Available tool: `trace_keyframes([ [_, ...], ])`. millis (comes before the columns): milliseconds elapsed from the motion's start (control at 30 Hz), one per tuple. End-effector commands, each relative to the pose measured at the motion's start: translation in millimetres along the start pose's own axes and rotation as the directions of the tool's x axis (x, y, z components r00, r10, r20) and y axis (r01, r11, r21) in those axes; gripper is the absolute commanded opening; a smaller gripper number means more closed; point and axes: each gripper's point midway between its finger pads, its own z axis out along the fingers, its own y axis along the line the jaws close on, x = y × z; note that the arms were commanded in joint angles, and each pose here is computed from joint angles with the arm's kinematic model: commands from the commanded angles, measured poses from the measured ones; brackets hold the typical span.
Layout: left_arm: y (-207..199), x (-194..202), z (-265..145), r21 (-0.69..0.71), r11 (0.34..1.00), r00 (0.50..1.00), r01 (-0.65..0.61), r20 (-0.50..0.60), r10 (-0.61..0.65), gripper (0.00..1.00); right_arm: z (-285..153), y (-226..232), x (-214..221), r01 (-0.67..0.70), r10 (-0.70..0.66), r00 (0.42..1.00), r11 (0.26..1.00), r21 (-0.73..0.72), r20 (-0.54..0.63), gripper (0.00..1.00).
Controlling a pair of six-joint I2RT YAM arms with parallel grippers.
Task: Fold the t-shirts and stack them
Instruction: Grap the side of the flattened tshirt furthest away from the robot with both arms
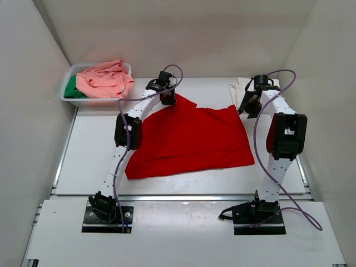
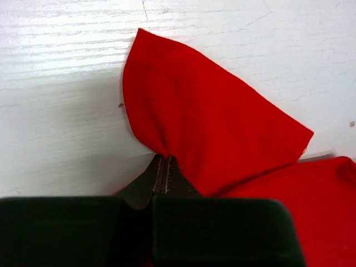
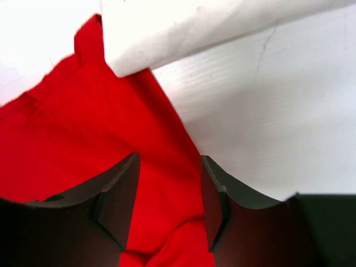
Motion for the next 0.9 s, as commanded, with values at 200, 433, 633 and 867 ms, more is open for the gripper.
trace_keyframes([
  [200,28.4,-44.0,-46.6,-0.012,0.997,0.995,0.074,0.064,-0.073,0.00,28.7,23.0,-45.6,-0.011,0.017,0.996,0.997,-0.071,0.092,0.44],
  [433,56.5,-70.0,-94.2,-0.025,0.992,0.981,0.120,0.158,-0.115,0.00,40.3,57.6,-56.0,0.066,-0.054,0.991,0.992,-0.103,0.120,0.45],
  [633,83.9,-64.7,-113.4,-0.060,0.986,0.975,0.154,0.172,-0.142,0.00,52.2,76.3,-53.8,0.098,-0.088,0.991,0.990,-0.101,0.103,0.45],
  [867,96.4,-62.0,-123.3,-0.072,0.985,0.975,0.156,0.170,-0.142,0.00,72.8,75.9,-50.3,0.113,-0.109,0.991,0.992,-0.057,0.073,0.45],
])
